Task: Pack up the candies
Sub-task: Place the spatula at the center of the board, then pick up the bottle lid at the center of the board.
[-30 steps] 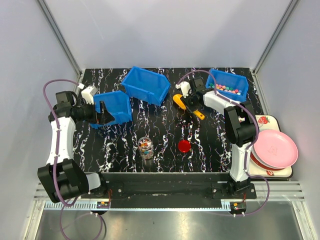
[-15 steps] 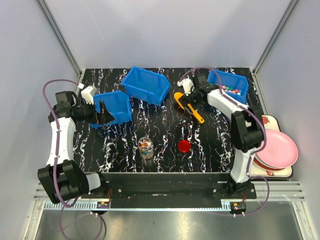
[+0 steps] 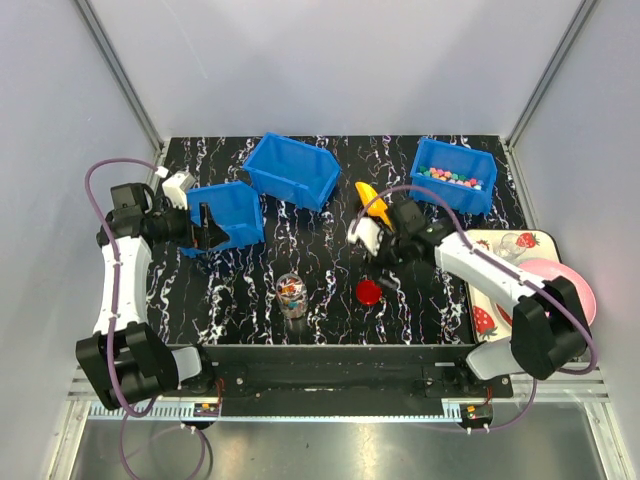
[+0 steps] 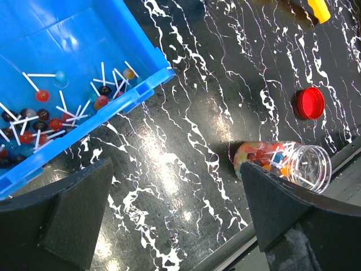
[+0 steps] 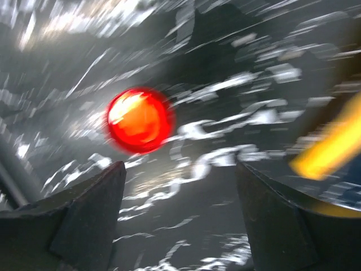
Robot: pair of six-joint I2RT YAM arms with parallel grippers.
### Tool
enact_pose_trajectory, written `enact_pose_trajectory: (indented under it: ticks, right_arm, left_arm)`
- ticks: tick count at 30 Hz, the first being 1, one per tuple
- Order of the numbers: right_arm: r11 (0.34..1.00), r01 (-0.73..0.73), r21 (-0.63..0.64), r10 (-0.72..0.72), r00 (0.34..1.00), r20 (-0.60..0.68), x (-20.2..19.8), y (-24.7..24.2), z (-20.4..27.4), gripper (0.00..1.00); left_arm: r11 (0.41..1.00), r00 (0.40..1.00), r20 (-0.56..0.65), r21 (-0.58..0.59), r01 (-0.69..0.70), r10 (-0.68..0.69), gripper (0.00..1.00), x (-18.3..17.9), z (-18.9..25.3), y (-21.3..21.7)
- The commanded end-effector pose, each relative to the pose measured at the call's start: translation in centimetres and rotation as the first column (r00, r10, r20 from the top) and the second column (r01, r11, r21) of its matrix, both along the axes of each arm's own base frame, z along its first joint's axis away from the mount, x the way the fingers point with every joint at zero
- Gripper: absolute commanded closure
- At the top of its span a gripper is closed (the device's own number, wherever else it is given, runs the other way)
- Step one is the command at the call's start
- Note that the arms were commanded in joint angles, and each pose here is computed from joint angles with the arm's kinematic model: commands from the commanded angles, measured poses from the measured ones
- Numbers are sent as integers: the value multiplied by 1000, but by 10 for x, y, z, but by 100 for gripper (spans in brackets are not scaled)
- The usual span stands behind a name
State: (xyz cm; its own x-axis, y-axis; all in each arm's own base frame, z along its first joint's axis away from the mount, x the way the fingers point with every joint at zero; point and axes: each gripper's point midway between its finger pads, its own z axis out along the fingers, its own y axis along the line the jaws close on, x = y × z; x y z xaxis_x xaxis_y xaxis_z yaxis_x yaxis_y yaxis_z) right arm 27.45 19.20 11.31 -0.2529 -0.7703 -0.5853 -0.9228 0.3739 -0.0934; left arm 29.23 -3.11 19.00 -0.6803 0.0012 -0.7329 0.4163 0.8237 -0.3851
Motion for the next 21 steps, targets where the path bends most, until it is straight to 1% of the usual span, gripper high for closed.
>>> enact_pose_trajectory:
  ticks: [1, 3, 5, 10, 15, 18, 20, 21]
  right_arm:
    - [990, -144, -12, 144, 990, 3, -32, 10, -18, 20]
    - [982, -187, -5, 187, 982, 1, -39, 21, -24, 20]
    - [981, -194, -9, 193, 981, -21, -44, 24, -33, 21]
    - [971, -234, -51, 228, 968, -102, -58, 39, -64, 26]
    - [971, -227, -68, 217, 967, -132, -63, 47, -82, 28]
    - [971, -226, -74, 215, 968, -131, -62, 49, -84, 30]
    - [971, -222, -87, 211, 970, -120, -61, 48, -86, 32]
    - [972, -216, -92, 205, 972, -119, -60, 48, -88, 35]
  left_arm:
    - [999, 994, 97, 0, 49, -48, 1, 4, 16, -6]
    - [999, 994, 97, 1, 48, -48, 1, 3, 16, -7]
    - [999, 994, 98, 7, 44, -45, 1, 3, 16, -6]
    - [999, 994, 101, 18, 37, -39, 1, 2, 16, -5]
    - [999, 994, 100, 19, 37, -39, 1, 2, 15, -4]
    - [999, 994, 102, 22, 37, -39, 1, 2, 15, -4]
    - [999, 994, 100, 21, 39, -40, 1, 2, 15, -4]
    - [999, 995, 97, 20, 35, -37, 1, 2, 14, -4]
